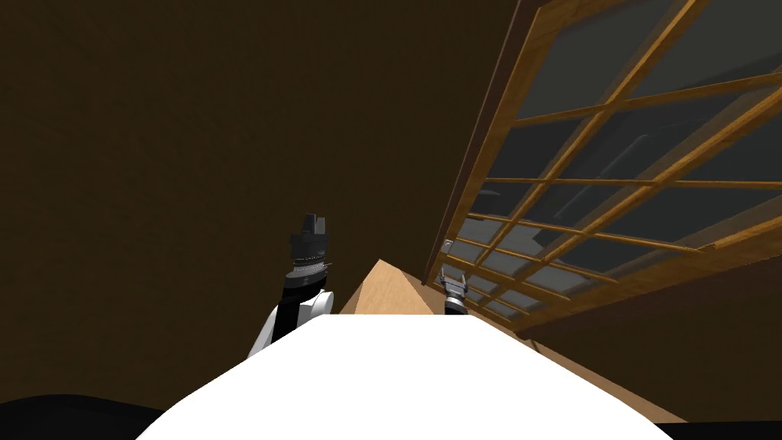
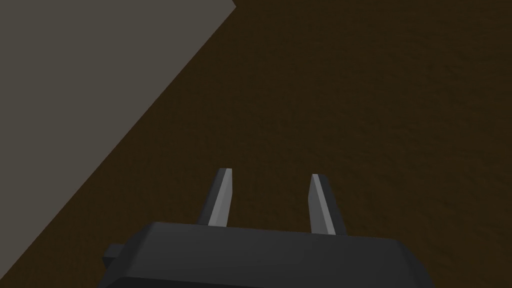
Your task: Pull the door open
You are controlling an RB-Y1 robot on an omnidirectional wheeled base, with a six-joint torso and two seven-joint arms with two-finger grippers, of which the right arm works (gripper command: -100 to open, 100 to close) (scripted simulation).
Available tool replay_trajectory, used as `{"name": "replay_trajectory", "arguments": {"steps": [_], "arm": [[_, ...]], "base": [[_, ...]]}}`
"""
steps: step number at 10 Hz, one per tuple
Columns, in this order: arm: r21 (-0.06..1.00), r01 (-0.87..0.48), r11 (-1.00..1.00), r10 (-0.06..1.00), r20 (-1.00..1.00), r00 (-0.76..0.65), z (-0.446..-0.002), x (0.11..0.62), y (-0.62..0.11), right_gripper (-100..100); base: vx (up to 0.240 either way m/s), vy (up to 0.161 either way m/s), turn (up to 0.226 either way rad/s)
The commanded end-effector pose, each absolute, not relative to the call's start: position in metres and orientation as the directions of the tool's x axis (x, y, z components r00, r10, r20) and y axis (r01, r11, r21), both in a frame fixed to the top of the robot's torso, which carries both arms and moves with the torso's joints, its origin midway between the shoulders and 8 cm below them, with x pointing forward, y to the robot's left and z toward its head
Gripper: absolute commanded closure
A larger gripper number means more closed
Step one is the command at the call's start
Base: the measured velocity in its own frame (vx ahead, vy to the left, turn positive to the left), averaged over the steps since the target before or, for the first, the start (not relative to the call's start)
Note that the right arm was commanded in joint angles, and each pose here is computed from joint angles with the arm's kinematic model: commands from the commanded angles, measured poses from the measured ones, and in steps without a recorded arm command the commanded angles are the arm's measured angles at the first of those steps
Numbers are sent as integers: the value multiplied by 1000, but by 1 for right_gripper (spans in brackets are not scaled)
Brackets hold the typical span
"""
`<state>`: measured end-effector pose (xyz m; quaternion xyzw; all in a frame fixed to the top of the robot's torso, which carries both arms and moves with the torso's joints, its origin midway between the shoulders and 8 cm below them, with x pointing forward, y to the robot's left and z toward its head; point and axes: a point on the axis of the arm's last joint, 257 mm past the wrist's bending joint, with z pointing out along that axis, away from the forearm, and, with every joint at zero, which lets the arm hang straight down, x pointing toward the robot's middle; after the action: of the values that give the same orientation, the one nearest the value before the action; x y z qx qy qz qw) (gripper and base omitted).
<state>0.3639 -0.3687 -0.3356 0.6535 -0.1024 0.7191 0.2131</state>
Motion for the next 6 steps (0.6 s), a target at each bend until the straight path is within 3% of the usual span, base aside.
{"name": "replay_trajectory", "arguments": {"steps": [1,3,6], "arm": [[108,-456,-884,145,988,-47,-345,358,-377,-100],[75,-483,-872,104,994,-34,-359,349,-389,-100],[55,-501,-863,79,997,-27,-368,343,-397,-100]], "base": [[98,-46,96],[99,-45,130],[82,-35,59]]}}
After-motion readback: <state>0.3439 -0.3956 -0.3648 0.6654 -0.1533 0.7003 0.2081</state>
